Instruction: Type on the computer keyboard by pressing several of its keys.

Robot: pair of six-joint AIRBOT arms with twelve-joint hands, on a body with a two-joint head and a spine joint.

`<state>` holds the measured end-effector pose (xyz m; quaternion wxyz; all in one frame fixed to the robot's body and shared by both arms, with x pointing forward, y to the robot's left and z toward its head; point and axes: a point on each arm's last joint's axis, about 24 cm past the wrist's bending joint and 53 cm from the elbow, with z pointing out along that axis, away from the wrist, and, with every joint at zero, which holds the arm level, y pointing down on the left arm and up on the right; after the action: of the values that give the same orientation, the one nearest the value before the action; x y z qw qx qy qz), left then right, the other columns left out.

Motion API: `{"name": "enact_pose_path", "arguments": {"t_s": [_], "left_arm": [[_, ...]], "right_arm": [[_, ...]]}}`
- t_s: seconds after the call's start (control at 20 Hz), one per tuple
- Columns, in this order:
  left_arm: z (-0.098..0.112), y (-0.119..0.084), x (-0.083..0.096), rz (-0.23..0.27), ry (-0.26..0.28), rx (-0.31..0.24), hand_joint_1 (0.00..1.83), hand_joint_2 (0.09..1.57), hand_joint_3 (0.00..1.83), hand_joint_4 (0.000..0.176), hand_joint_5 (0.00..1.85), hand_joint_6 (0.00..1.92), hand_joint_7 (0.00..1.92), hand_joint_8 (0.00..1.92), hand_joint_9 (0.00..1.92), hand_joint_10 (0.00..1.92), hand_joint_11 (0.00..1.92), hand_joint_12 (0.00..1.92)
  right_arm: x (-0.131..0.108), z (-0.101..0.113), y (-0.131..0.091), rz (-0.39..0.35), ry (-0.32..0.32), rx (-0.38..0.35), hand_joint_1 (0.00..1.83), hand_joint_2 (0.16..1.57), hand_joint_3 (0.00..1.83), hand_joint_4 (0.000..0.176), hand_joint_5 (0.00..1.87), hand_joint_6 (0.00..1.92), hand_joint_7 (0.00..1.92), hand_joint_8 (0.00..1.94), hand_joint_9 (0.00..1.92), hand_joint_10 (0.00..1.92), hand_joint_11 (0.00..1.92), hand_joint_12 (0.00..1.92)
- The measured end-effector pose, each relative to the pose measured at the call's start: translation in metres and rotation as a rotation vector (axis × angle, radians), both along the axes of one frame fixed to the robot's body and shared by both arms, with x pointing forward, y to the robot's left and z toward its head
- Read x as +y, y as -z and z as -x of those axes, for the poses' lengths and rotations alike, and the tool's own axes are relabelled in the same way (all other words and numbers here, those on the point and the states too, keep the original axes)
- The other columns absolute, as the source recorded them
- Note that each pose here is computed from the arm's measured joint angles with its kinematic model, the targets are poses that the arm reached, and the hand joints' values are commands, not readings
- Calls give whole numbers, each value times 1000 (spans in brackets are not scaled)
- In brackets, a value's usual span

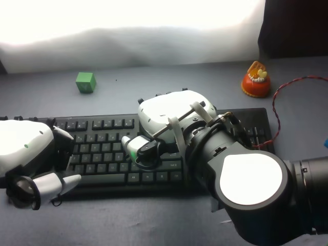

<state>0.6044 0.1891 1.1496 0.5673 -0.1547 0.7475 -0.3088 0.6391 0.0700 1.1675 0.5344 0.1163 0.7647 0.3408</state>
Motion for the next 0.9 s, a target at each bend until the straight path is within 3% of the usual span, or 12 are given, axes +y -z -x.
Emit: {"name": "enact_pose_path", "arguments": {"t_s": [0.1, 0.45, 0.75, 0.9], "left_arm": [[0, 1, 1, 0, -3, 6, 0, 1201, 12, 18, 126, 16, 128, 3, 100, 27, 0, 633], [3, 1, -5, -2, 8, 1, 0, 1212, 4, 7, 149, 7, 150, 1, 117, 11, 0, 613], [16, 33, -23, 16, 30, 53, 0, 1214, 2, 12, 159, 5, 169, 4, 142, 13, 0, 686], [20, 44, -24, 17, 24, 62, 0, 1226, 4, 0, 206, 15, 225, 11, 189, 20, 0, 751]], "right_arm": [[-1, 0, 1, 0, 2, 5, 23, 1144, 4, 0, 395, 43, 441, 1, 401, 51, 0, 1056], [1, 1, 2, -5, -1, 8, 0, 1139, 0, 0, 387, 15, 428, 1, 399, 21, 0, 1074], [9, 10, 18, -51, -9, 61, 0, 1140, 0, 0, 408, 18, 453, 8, 427, 27, 0, 1088], [13, 17, 25, -65, -23, 81, 5, 1146, 2, 0, 446, 29, 490, 14, 458, 33, 0, 1104]]}}
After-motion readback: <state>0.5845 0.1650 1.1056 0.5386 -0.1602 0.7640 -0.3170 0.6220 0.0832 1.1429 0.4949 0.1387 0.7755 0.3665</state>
